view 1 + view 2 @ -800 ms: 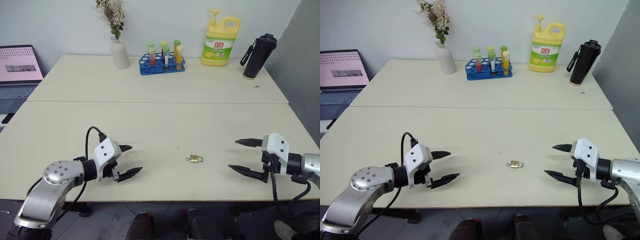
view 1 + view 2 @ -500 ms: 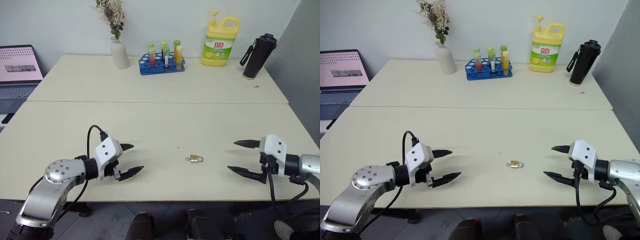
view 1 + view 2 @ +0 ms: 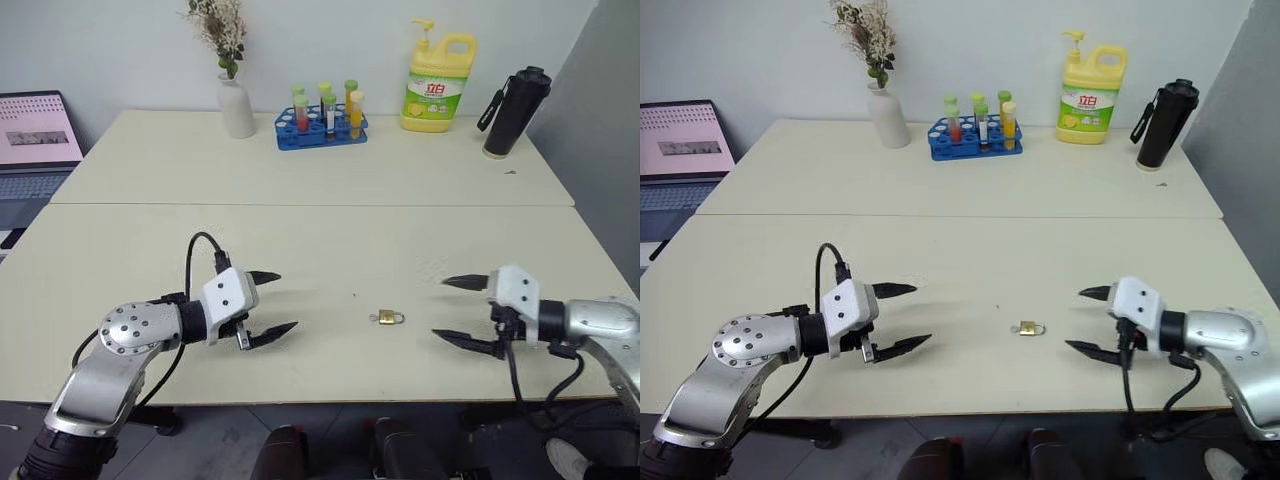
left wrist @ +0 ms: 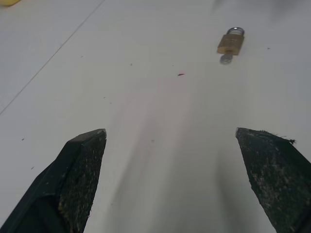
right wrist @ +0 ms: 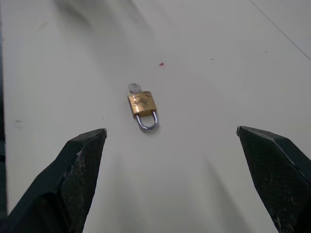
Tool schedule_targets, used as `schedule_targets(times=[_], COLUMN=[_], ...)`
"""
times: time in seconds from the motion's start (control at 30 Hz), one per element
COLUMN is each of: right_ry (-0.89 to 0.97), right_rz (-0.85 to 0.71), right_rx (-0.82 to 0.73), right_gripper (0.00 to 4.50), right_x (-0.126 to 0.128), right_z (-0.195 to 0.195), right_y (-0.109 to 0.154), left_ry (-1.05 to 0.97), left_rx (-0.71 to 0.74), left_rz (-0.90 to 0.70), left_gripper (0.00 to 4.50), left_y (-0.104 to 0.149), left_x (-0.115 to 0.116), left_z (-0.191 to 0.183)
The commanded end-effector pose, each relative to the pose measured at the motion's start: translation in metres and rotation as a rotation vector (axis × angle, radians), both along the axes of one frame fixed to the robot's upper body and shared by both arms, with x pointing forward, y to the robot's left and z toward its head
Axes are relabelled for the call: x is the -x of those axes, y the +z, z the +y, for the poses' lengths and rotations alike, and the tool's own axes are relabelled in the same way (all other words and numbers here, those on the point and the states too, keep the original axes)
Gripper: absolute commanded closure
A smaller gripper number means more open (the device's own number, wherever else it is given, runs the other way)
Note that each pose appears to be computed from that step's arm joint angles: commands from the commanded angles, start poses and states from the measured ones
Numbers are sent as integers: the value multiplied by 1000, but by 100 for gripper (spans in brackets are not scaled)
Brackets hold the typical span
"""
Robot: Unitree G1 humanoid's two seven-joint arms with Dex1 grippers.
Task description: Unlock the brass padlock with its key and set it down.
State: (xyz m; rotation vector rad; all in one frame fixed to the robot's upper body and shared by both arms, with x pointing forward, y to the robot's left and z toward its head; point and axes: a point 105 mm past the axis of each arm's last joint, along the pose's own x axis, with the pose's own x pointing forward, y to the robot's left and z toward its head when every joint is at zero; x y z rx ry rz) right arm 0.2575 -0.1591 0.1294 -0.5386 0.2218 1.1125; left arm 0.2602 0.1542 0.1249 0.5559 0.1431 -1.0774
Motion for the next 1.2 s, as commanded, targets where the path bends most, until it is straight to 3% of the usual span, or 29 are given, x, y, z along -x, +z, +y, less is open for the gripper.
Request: schedule_targets(times=[0.03,0.3,0.53,0.83,0.97,1.2], right_ry=[50,74,70,74,78,52], right_rz=[6,61,96,145,162,193], right_rx=[15,42,39,122,130,162], right_gripper=[0,0,0,0,89,349], right_x=[0,-15,-39,-42,-38,-38], right_z=[21,42,58,51,49,43], right_y=[1,-16,-34,-56,-59,-67], left_ry=[-90,-204,-213,-224,-224,-228], left_rx=[31,-12,-33,-63,-67,-70], left_rz=[-12,130,113,90,86,80], left_gripper=[3,3,3,3,0,0], left_y=[12,1,-1,-4,-5,-6], left_x=[12,39,40,37,36,34], left_z=[-15,-27,-31,-33,-33,-34])
